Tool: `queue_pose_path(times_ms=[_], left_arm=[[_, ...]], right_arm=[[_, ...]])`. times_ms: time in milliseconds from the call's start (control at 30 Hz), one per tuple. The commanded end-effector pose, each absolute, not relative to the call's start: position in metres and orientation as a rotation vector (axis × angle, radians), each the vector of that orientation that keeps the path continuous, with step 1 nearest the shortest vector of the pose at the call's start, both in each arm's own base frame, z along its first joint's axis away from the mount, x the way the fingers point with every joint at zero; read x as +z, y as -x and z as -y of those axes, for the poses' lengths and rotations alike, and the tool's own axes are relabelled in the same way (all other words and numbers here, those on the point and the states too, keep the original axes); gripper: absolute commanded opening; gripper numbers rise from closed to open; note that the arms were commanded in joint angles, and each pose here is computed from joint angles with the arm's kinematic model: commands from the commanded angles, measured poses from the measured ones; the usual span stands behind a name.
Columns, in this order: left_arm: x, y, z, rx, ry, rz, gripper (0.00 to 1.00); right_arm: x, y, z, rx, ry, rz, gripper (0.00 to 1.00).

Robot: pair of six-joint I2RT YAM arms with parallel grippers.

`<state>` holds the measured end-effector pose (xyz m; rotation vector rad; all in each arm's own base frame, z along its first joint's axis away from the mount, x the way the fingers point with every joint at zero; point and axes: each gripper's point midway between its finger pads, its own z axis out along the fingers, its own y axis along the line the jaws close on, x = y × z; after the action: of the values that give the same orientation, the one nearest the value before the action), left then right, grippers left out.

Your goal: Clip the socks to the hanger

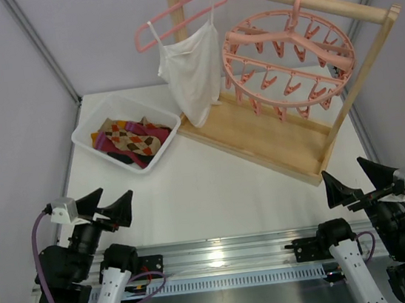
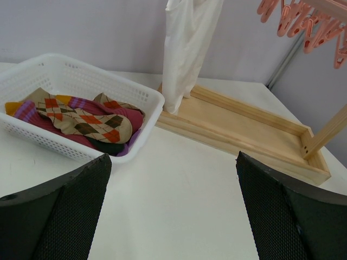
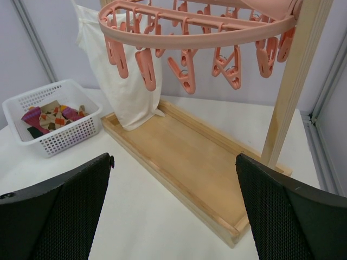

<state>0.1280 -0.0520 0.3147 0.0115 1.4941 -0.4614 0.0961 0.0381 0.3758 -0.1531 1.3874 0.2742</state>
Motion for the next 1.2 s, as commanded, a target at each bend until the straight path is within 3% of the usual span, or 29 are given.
queue_pose_path(times_ms=[0,833,1167], left_arm=[[0.322,-0.113,0.055,-0.511,-0.035,-1.410,0.99],[0.300,-0.162,0.083,-0.574,-0.084,-1.498,1.00],[0.281,-0.167,0.082,-0.552,-0.081,-1.542,0.99]], right_arm=[[0.375,-0.097,-0.042,0.286,0.174,-1.399,1.00],[0.384,-0.184,-0.034,0.252,-0.012,-1.528,0.99],[0.380,-0.210,-0.030,0.213,-0.036,-1.585,0.91]])
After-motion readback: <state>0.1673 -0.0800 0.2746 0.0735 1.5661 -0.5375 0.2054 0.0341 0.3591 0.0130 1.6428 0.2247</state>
